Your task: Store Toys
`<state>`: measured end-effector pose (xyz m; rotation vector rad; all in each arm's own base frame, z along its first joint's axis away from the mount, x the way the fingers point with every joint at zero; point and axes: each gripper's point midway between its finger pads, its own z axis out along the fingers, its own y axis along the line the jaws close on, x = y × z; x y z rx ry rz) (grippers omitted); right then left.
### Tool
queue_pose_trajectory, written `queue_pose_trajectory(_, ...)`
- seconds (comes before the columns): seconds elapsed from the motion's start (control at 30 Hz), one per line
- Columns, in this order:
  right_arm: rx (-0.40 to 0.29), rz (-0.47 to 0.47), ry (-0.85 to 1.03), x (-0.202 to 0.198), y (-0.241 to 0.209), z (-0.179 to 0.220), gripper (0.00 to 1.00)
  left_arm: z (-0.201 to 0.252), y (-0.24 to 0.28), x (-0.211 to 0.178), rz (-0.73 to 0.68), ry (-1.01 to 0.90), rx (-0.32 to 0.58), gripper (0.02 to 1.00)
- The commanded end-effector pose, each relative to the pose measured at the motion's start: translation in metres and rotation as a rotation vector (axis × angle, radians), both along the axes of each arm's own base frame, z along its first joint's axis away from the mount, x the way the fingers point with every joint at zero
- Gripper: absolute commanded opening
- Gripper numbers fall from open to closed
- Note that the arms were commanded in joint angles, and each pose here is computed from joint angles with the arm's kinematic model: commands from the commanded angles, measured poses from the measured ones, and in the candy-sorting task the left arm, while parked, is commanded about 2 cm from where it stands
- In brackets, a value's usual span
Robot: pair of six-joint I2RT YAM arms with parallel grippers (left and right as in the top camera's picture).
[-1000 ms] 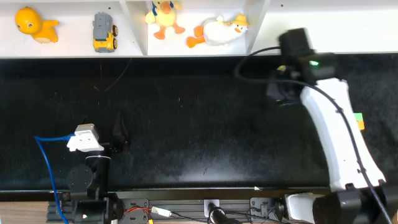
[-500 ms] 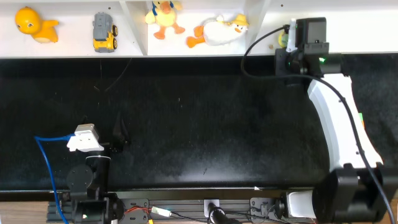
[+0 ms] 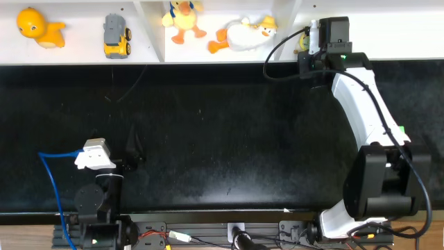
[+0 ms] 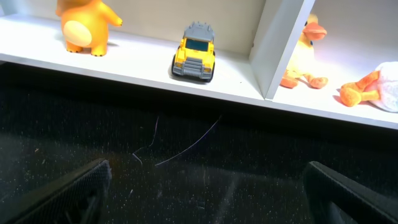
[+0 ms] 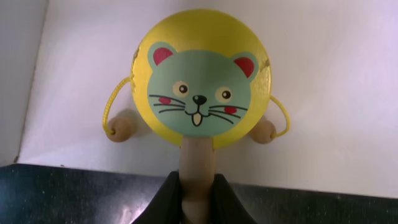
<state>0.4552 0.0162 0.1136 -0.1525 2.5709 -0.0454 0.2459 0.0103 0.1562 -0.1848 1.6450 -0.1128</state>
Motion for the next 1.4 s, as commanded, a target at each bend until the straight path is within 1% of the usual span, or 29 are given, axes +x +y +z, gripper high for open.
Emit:
queue_pose_trajectory(0.03, 0.017, 0.015, -0.012, 0.009, 0.003, -0.009, 0.045, 0.000, -0.001, 0.000, 0.001, -0.005, -0.002, 0.998)
queue_pose_trajectory(0.43, 0.024, 0.017, -0.165, 0.038, 0.005, 0.014, 0.047, 0.000, -0.001, 0.000, 0.001, -0.005, -0.002, 0.998)
queue_pose_trajectory(0.53, 0.036, 0.021, -0.183, 0.042, 0.007, 0.017, 0.049, 0.000, -0.001, 0.000, 0.001, -0.005, -0.002, 0.996)
queue_pose_trajectory(0.57, 0.038, 0.017, -0.184, 0.042, 0.007, 0.017, 0.095, 0.000, -0.001, 0.000, 0.000, -0.005, -0.002, 0.998)
queue_pose_trajectory(0.6, 0.042, 0.011, -0.185, 0.042, 0.007, 0.017, 0.297, 0.000, -0.001, 0.000, 0.001, -0.005, -0.002, 0.998)
queue_pose_trajectory(0.63, 0.047, 0.004, -0.184, 0.042, 0.007, 0.017, 0.430, 0.000, -0.001, 0.000, 0.001, -0.005, -0.002, 0.998)
queue_pose_trajectory(0.67, 0.051, -0.002, -0.184, 0.042, 0.006, 0.017, 0.522, 0.000, -0.001, 0.000, 0.001, -0.005, -0.002, 0.996)
queue_pose_trajectory(0.7, 0.054, -0.008, -0.183, 0.042, 0.006, 0.017, 0.654, 0.000, -0.001, 0.000, 0.001, -0.005, -0.003, 0.998)
queue_pose_trajectory(0.73, 0.055, -0.019, -0.181, 0.041, 0.005, 0.017, 0.886, 0.000, -0.001, 0.000, 0.001, -0.005, -0.002, 0.998)
queue_pose_trajectory(0.8, 0.055, -0.052, -0.168, 0.039, 0.002, 0.017, 0.998, 0.000, -0.001, 0.000, 0.001, -0.005, -0.003, 0.998)
queue_pose_trajectory(0.97, 0.023, -0.205, -0.156, 0.019, -0.019, 0.036, 0.996, 0.000, -0.001, 0.000, 0.001, -0.005, -0.002, 0.998)
queue_pose_trajectory(1.03, 0.013, -0.265, -0.150, 0.005, -0.027, 0.049, 0.998, 0.000, -0.001, 0.000, 0.000, -0.005, -0.002, 0.998)
queue_pose_trajectory(1.07, 0.019, -0.310, -0.144, -0.005, -0.032, 0.056, 0.998, 0.000, -0.001, 0.000, 0.001, -0.005, -0.002, 0.998)
queue_pose_trajectory(1.13, 0.052, -0.413, -0.123, -0.028, -0.042, 0.069, 0.996, 0.000, -0.001, 0.000, 0.001, -0.005, -0.002, 0.998)
queue_pose_trajectory(1.27, 0.161, -0.654, -0.067, -0.084, -0.063, 0.090, 0.998, 0.000, -0.001, 0.000, 0.000, -0.005, -0.002, 0.998)
queue_pose_trajectory(1.33, 0.190, -0.753, -0.043, -0.111, -0.076, 0.098, 0.998, 0.000, -0.001, 0.000, 0.001, -0.005, -0.002, 0.998)
queue_pose_trajectory(1.4, 0.198, -0.842, -0.014, -0.138, -0.091, 0.103, 0.998, 0.000, -0.001, 0.000, 0.001, -0.005, -0.002, 0.998)
